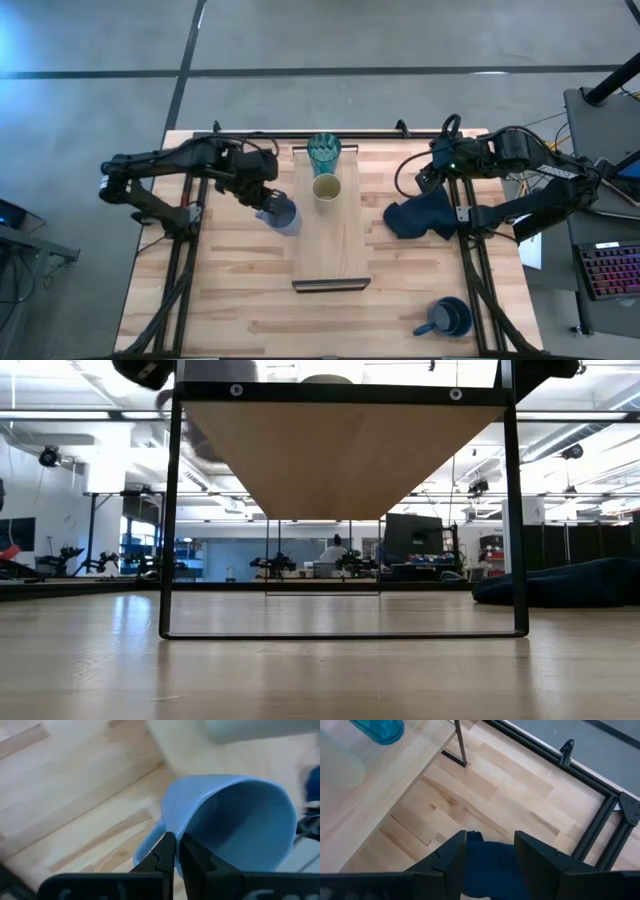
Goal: Stack small to large cups/mugs on shelf
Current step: Put the light blue mug on the shelf
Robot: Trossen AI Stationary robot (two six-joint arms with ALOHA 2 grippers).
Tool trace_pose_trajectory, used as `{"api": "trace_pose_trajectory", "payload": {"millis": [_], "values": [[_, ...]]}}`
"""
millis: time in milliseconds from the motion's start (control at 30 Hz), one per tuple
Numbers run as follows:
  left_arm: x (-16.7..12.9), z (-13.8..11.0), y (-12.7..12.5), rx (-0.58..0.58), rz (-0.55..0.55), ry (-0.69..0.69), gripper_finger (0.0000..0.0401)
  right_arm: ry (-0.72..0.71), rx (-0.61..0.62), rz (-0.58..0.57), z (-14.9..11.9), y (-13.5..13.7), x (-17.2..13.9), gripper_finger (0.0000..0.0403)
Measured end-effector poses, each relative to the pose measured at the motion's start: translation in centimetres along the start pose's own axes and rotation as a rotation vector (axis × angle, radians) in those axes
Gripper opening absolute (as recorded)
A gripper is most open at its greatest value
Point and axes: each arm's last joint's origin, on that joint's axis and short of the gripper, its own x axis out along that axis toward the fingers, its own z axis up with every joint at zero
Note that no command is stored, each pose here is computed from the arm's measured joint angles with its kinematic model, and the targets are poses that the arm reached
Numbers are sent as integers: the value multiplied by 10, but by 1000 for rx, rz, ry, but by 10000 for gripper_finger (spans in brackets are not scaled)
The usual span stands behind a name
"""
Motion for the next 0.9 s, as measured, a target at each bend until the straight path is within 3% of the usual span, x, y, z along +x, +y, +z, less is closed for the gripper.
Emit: {"api": "trace_pose_trajectory", "payload": {"millis": [200,333,633,900], "values": [[-11,3,-20,-12,-31,-9,0,6,-9,6,0,0,0,160],[-4,-1,-26,-41,39,27,0,7,-40,7,0,0,0,160],[17,-5,-61,-72,-9,19,0,6,-70,7,0,0,0,160],[25,1,-74,-118,-35,2,0,-4,-91,12,-1,-3,-3,160]]}}
